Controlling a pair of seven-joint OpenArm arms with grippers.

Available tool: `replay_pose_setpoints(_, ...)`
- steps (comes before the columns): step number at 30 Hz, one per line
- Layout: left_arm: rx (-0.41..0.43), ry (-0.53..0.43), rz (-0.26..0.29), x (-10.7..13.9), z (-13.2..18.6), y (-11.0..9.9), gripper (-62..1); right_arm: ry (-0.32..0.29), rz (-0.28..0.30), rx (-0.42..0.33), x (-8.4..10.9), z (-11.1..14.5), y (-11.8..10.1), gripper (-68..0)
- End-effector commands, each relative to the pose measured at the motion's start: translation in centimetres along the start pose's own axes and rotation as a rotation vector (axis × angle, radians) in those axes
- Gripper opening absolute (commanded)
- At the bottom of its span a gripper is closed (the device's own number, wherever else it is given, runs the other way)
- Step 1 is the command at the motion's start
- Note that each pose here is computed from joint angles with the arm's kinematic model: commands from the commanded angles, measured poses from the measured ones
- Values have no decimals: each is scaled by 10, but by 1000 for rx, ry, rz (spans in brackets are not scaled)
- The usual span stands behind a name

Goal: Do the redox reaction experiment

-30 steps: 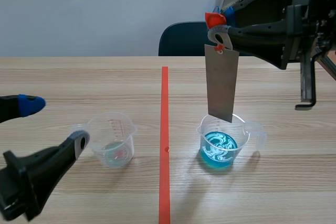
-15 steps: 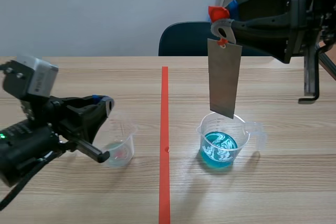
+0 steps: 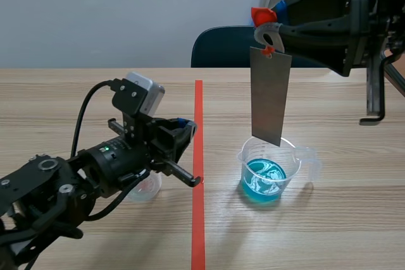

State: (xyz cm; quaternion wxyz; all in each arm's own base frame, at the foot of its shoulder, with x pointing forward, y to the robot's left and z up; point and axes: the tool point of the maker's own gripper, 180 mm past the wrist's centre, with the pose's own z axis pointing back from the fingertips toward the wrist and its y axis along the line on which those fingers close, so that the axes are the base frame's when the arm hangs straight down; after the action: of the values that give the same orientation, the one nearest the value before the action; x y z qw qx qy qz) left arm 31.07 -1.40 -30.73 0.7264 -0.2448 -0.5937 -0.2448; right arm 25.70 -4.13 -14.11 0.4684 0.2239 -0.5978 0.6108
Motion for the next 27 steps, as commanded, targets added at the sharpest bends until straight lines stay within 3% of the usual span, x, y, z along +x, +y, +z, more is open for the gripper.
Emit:
replay_pose_setpoints(1,-1,-44,-9,15,-6,-1,-584,-13,23,-17,7,4,-9,-669)
replay_pose_setpoints(18,-113,16,-110,-13,-28,-38,-584,-13,28,-20,8,4,-11,-669)
replay_pose_setpoints(27,-125,12,-110,-12,-29,-45,-584,-13,24,-6,8,4,-8,-669)
